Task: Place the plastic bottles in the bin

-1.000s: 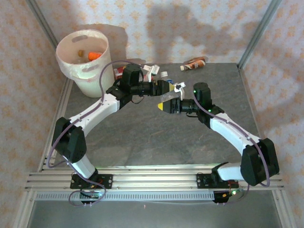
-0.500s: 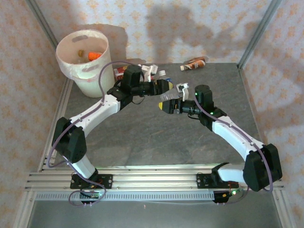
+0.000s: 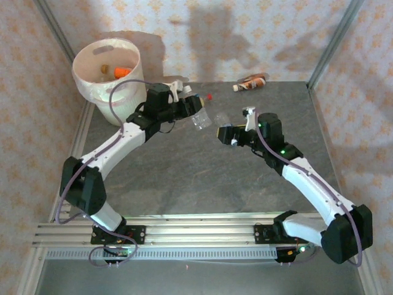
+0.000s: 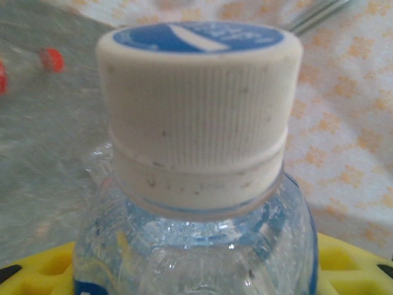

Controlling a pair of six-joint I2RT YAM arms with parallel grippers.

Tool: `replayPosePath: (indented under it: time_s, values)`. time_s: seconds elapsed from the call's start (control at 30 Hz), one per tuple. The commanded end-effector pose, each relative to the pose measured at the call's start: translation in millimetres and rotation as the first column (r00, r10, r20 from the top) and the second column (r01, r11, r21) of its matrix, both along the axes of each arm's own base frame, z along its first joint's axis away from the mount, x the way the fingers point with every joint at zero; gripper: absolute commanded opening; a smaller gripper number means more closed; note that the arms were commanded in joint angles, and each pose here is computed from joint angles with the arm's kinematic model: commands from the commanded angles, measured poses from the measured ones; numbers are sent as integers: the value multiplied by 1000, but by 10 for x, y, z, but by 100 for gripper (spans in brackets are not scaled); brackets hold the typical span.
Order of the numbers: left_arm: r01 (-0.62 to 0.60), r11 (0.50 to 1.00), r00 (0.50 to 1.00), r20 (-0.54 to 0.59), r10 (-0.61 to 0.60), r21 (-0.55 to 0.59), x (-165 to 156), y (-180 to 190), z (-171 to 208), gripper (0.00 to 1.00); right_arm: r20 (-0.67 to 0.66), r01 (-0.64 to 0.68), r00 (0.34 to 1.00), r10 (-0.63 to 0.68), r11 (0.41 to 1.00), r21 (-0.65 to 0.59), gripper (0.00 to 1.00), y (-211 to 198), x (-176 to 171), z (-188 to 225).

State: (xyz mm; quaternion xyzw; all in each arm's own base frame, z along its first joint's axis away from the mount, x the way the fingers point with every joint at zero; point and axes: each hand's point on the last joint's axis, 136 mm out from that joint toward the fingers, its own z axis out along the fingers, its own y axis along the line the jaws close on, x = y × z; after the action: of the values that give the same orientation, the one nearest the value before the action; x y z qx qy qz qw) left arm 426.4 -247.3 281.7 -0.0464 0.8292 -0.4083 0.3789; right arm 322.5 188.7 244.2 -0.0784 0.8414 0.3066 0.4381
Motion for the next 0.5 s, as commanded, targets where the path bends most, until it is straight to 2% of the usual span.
replayPosePath:
  time_s: [0.0,0.17,0.33,0.47]
  values:
    - [-179,976,977,135,162,125,-15,490,490,45,32,241,971,-239,965,-108,99,-421,145,55]
    - [-365,894,923,227,311,259,-84,999,744,45,40,428,903,-428,887,-173,99,-781,186,19]
    - [-550,767,830,320,457,330,-151,1526,1089,45,49,466,884,-465,867,-175,99,-859,190,29]
    - [-620,684,778,411,474,384,-166,1778,1455,46,46,470,882,-470,866,-170,99,-861,192,15]
